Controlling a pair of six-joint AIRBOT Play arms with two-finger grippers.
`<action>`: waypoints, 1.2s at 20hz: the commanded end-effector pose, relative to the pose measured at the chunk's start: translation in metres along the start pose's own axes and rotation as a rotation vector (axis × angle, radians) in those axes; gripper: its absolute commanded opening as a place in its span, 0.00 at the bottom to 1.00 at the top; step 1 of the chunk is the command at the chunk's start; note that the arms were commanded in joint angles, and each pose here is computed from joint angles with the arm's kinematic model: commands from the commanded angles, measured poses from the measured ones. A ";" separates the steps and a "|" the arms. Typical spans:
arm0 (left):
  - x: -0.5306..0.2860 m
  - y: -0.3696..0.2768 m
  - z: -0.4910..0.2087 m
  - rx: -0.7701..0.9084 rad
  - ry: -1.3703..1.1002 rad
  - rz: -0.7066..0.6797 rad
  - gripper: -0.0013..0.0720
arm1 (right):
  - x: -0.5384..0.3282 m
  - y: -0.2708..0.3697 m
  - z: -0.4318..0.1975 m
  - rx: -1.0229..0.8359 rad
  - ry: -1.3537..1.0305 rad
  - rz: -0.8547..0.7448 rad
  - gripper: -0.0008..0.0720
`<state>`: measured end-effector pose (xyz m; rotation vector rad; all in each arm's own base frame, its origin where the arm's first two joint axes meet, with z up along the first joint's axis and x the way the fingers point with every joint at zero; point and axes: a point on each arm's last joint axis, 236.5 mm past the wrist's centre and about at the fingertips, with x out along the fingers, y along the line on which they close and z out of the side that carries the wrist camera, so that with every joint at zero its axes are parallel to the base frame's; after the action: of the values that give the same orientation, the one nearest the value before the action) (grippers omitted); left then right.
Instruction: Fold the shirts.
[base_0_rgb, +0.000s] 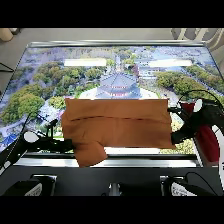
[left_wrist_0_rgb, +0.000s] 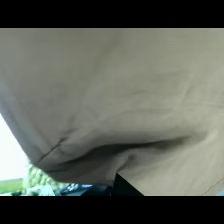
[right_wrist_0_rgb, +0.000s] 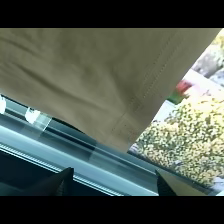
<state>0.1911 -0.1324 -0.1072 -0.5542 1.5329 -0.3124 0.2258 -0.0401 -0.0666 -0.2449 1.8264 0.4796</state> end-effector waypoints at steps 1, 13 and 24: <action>0.000 -0.006 -0.010 0.054 0.043 -0.018 0.06 | 0.006 -0.004 0.005 0.030 -0.041 0.010 0.79; 0.000 -0.007 -0.013 0.055 0.056 -0.022 0.06 | 0.019 -0.010 0.007 0.281 -0.202 0.359 0.77; -0.003 -0.010 -0.007 0.064 0.042 -0.025 0.06 | 0.041 0.001 0.015 0.242 -0.104 0.328 0.72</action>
<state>0.1821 -0.1403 -0.1008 -0.5216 1.5604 -0.3916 0.2295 -0.0293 -0.1046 0.2580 1.7900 0.4879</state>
